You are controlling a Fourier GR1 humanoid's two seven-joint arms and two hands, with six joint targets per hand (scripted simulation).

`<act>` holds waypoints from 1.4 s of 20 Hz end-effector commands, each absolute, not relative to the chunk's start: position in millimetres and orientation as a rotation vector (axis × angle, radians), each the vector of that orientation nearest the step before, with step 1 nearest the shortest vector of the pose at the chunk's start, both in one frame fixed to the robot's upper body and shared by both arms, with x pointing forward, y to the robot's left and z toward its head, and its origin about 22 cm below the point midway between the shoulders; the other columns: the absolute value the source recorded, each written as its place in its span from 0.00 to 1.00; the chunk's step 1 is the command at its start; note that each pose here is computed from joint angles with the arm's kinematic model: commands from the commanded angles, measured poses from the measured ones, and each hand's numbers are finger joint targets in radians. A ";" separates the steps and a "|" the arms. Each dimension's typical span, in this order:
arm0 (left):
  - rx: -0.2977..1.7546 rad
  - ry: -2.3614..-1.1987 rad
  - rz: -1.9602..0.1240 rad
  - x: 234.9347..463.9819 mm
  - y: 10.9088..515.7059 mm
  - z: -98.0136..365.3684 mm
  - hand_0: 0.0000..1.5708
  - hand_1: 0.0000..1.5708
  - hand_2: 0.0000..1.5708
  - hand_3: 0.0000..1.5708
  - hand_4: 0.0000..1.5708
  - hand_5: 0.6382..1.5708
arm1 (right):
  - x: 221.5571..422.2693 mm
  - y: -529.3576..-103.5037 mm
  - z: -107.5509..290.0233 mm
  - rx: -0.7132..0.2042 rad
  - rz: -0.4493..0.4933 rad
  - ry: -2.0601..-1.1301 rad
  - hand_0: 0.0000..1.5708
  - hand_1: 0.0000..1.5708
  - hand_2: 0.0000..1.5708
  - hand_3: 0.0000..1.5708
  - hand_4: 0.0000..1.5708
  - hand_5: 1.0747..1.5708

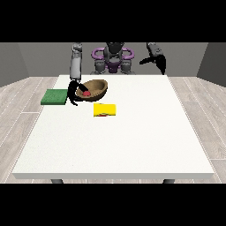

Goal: Pick the cup and pour the ball into the bowl, then pick the bowl and place it on the pad

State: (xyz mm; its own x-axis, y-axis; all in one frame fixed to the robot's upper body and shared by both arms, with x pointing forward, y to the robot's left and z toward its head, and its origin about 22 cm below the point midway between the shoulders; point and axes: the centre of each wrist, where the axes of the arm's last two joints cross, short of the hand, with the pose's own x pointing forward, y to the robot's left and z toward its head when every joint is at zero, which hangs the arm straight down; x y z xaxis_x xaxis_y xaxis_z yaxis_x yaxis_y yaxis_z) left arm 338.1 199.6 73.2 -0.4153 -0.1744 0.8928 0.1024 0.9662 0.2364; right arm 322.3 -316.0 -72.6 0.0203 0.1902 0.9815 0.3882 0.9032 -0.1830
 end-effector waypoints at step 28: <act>0.167 -1.803 -0.088 316.1 312.3 11.4 0.00 0.00 0.00 0.00 0.80 0.93 | 355.0 -396.6 41.9 -0.608 -0.021 -1.166 1.00 1.00 1.00 0.14 0.56 1.00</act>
